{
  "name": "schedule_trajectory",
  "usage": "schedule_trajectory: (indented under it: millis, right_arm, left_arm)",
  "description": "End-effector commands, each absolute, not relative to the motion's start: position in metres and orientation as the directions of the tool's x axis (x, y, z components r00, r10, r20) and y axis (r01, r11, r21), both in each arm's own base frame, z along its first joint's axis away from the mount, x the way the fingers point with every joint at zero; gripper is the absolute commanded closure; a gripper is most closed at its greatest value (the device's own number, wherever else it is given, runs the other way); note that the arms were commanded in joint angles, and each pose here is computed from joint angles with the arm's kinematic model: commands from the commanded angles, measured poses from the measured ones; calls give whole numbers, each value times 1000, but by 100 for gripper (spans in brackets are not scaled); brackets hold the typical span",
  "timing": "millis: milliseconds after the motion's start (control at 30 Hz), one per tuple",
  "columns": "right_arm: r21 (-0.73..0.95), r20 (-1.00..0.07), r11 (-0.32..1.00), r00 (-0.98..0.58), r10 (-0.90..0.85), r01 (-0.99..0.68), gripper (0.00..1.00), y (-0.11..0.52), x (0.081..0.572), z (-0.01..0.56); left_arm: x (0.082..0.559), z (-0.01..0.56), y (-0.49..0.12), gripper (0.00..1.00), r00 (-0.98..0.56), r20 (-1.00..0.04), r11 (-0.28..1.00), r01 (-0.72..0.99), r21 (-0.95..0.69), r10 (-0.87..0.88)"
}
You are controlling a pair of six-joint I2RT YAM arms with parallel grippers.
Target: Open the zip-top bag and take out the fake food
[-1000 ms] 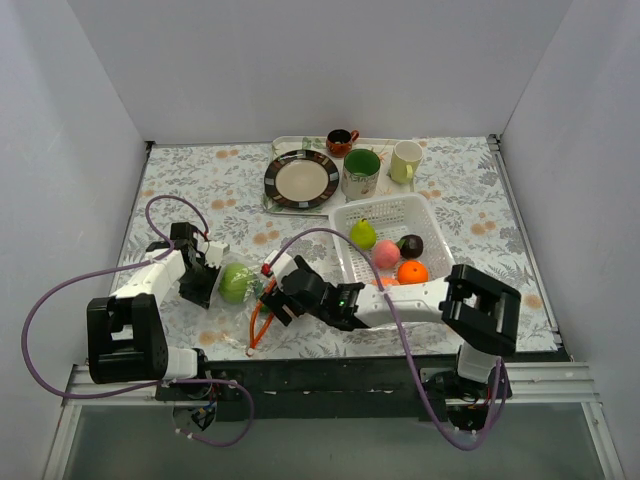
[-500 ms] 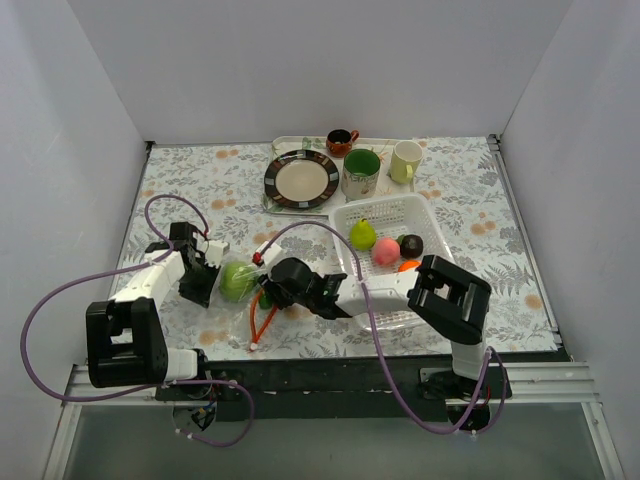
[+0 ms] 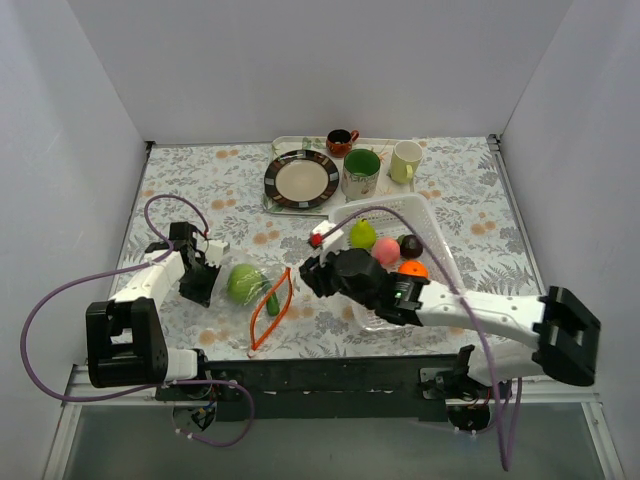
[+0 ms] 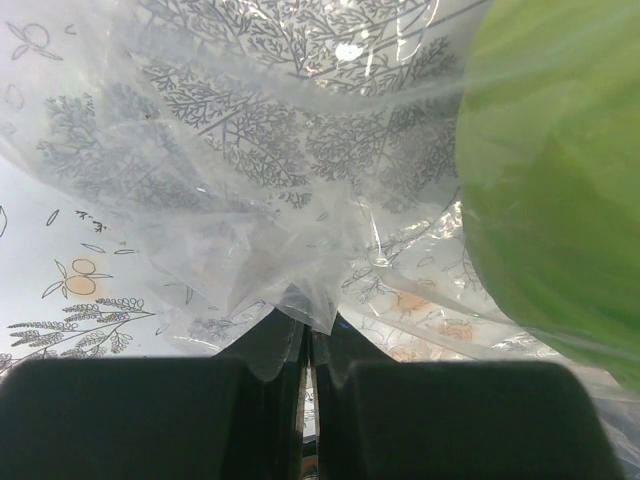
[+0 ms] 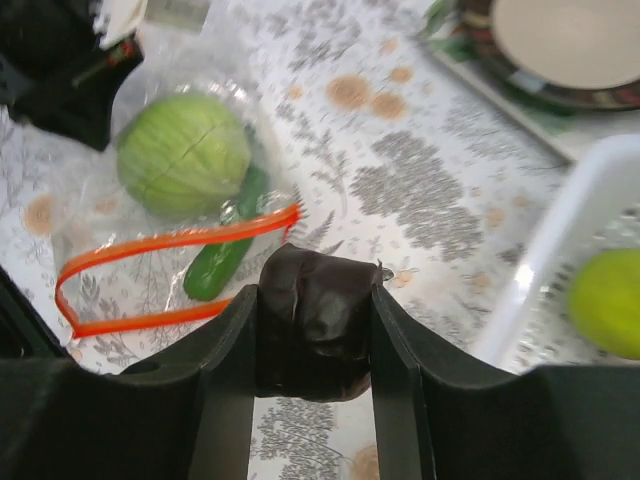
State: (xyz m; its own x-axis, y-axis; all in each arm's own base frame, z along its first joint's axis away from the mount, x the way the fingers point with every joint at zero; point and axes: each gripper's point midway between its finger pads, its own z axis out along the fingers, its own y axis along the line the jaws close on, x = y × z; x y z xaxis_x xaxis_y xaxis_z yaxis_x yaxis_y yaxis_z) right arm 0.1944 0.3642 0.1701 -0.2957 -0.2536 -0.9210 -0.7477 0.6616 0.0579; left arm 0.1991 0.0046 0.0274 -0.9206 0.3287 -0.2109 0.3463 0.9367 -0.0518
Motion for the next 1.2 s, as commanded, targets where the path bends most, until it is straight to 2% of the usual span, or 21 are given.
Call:
schedule_trajectory:
  millis: [0,100,233,333,367,433,467,500,600,633,833,967,1167]
  right_arm:
    - [57,-940,768,-294,-174,-638,83,304,217,198]
    - [66,-941,830,-311,-133,-555,82,263,232,198]
    - [5,-928,925,-347,-138,-380,74,209,256,184]
    - [-62,-908,959,-384,-169,-277,49,188,264,173]
    - [-63,-905,961,-390,-168,-269,35,188,265,176]
    - [-68,-903,961,-392,-174,-269,26,190,266,179]
    - [-59,-908,959,-385,-167,-277,16,194,266,183]
    - [-43,-919,955,-363,-153,-294,14,201,266,193]
    - [-41,-928,925,-328,-175,-377,13,226,259,205]
    - [-22,-933,888,-310,-184,-459,14,249,246,207]
    - [17,-921,694,-281,-269,-720,35,338,186,173]
    - [67,-913,623,-300,-278,-780,50,379,162,152]
    - [134,-908,558,-327,-262,-819,56,435,147,133]
  left_arm:
    - [205,32,4,100,-912,-242,935,353,-46,332]
    - [205,33,3,100,-911,-244,934,354,-52,332]
    - [206,36,2,100,-911,-250,935,351,-55,327]
    - [206,36,1,100,-913,-251,935,348,-64,323]
    - [206,36,0,100,-913,-249,935,348,-67,323]
    - [206,36,-1,100,-914,-251,936,346,-69,320]
    - [205,36,-1,100,-914,-250,935,348,-70,321]
    - [205,37,-1,100,-914,-250,935,346,-71,319]
    - [204,37,0,100,-914,-249,936,346,-69,320]
    - [204,37,0,100,-914,-246,936,346,-65,321]
    - [202,35,1,100,-916,-241,937,345,-61,322]
    - [204,35,2,100,-916,-243,938,342,-58,319]
    - [206,37,2,100,-916,-244,938,342,-56,319]
